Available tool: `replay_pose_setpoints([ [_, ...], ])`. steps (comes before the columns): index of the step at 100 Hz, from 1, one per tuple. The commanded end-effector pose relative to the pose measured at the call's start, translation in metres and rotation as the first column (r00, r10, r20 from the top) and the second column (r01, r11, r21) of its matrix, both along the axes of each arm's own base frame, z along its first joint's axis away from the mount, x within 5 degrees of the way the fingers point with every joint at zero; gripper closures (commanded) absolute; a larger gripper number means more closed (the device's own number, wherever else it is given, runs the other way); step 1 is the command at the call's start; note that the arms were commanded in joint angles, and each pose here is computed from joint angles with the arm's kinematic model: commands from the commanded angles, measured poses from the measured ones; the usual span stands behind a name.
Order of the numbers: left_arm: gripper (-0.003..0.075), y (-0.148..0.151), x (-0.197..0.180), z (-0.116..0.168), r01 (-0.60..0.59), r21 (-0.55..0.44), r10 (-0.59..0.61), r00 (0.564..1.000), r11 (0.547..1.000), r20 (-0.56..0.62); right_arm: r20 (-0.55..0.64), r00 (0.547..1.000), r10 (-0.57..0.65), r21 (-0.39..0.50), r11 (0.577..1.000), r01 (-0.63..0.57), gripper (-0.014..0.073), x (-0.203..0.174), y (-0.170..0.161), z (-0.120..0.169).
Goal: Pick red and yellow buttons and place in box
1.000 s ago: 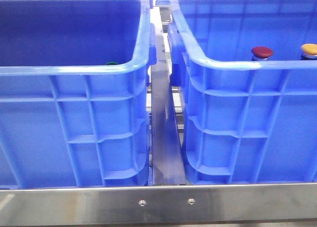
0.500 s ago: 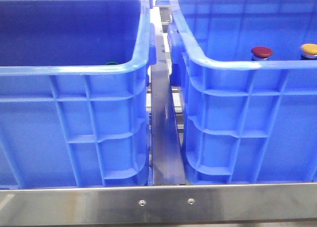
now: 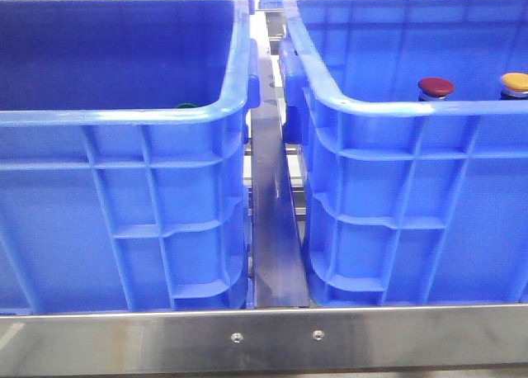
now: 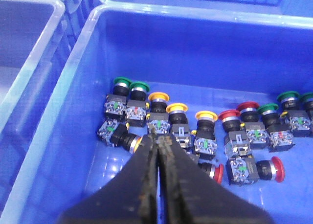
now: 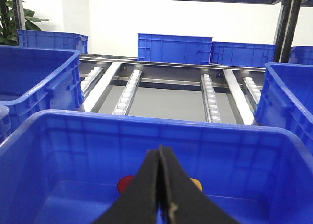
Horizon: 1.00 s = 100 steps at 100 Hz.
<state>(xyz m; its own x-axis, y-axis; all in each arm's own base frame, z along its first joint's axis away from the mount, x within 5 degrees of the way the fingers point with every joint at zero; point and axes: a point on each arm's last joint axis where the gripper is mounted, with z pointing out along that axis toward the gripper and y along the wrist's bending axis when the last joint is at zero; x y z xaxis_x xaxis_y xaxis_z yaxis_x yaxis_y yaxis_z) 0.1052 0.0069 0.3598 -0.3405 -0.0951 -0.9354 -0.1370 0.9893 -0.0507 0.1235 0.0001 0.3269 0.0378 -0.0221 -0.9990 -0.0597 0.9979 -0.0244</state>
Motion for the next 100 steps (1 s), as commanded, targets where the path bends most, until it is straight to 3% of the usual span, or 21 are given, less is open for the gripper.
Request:
replay_pose_setpoints([
  [1,0.0739,-0.002,0.002,0.016,0.03,0.003,-0.031,0.993,1.0,0.117,0.054,0.998,0.022,0.095,0.995,-0.027,0.0662,-0.001,0.002,0.012],
  [13,0.0739,-0.005,0.001,0.016,0.073,0.026,-0.076,0.98,0.997,0.182,0.054,0.998,0.022,0.095,0.995,-0.027,0.0662,-0.001,0.002,0.012],
  [24,0.0739,-0.012,-0.002,0.008,0.155,0.117,-0.181,0.951,0.981,0.25,0.054,0.998,0.024,0.095,0.995,-0.029,0.0662,-0.001,0.002,0.012],
  [43,0.0739,-0.02,-0.015,-0.019,0.22,0.265,-0.316,0.855,0.939,0.411,0.054,0.998,0.024,0.095,0.995,-0.029,0.0662,-0.001,0.002,0.012],
  [56,0.0739,-0.02,-0.028,-0.046,0.213,0.293,-0.339,0.801,0.932,0.493,0.054,0.998,0.024,0.095,0.995,-0.029,0.0662,-0.001,0.002,0.012],
  [76,0.0739,-0.015,-0.043,-0.096,0.168,0.272,-0.287,0.822,0.948,0.492,0.054,0.998,0.024,0.095,0.995,-0.029,0.0662,-0.001,0.002,0.012],
  [100,0.0739,-0.008,-0.055,-0.13,0.071,0.23,-0.182,0.84,0.971,0.511,0.054,0.998,0.024,0.095,0.995,-0.029,0.0662,-0.001,0.002,0.012],
])
